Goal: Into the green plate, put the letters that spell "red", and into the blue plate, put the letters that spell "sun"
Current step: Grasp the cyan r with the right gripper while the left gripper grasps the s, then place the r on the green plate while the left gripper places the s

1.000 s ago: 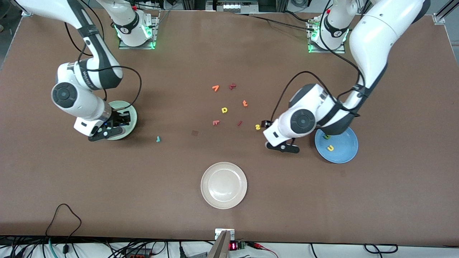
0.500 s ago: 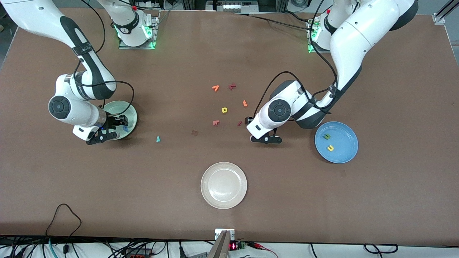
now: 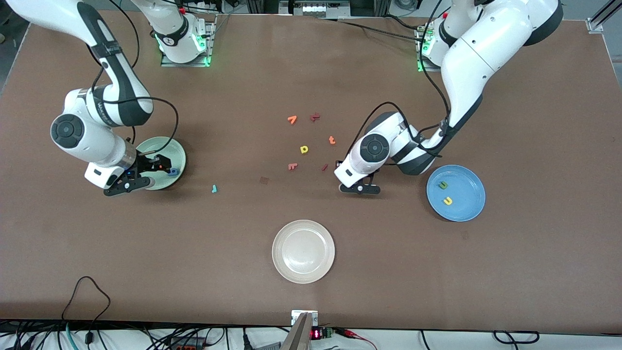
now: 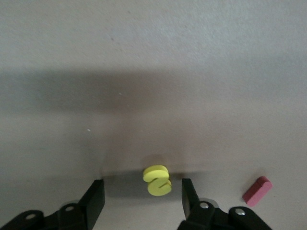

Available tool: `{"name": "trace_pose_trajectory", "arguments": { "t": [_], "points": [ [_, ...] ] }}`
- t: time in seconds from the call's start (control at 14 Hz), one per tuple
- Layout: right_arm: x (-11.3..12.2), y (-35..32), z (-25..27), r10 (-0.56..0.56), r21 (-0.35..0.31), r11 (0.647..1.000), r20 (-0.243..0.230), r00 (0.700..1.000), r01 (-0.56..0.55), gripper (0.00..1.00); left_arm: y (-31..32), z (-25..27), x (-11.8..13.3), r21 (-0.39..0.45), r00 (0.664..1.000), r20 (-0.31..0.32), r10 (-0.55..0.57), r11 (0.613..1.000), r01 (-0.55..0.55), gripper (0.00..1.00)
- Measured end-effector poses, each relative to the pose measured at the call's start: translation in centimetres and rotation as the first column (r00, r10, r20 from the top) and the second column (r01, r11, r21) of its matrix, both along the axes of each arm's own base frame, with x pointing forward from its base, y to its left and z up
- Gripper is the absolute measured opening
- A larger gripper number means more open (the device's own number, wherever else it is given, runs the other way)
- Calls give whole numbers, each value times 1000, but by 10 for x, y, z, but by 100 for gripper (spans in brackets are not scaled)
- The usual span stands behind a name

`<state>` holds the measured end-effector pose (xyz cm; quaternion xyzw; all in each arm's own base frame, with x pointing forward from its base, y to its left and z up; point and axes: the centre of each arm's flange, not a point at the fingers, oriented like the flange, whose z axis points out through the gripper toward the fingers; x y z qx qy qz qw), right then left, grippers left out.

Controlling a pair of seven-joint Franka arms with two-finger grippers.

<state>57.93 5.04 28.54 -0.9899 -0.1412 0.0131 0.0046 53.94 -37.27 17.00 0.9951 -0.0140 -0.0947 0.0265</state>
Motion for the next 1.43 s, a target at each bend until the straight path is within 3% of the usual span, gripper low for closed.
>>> {"name": "trace_pose_trajectory", "arguments": {
  "t": [0.29, 0.5, 0.57, 0.79, 0.86, 1.0, 1.21, 1.36, 1.43],
  "points": [
    [-4, 77, 5, -44, 32, 999, 80, 996, 42, 100, -3, -1, -2, 7, 1000, 1, 5, 1000, -5, 59],
    [-7, 112, -14, -77, 71, 995, 100, 992, 70, 100, -4, 2, 0, 3, 1000, 8, 7, 1000, -7, 24],
    [-8, 115, -25, -82, 79, 994, 93, 992, 75, 100, -4, 3, 1, 2, 1000, 10, 7, 1000, -7, 22],
    [-9, 108, -56, -96, 72, 993, 54, 994, 92, 97, 1, 3, 5, 8, 1000, 9, 17, 1000, -17, 22],
    [-10, 107, -64, -97, 67, 993, 44, 994, 94, 87, 8, 4, 8, 26, 1000, 0, 23, 999, -23, 22],
    [-9, 110, -73, -92, 63, 994, 39, 995, 89, 85, 35, 21, 22, 98, 999, -26, 45, 994, -42, 22],
    [-1, 118, -73, -84, 67, 994, 50, 995, 81, 83, 109, 63, 55, 179, 997, -45, 60, 982, -51, 22],
    [2, 122, -75, -78, 63, 995, 53, 996, 75, 71, 177, 77, 79, 170, 998, -62, 23, 985, -12, 22],
    [2, 124, -78, -75, 61, 996, 52, 996, 72, 70, 212, 77, 89, 153, 998, -70, 4, 988, 7, 22]
  ]
}}
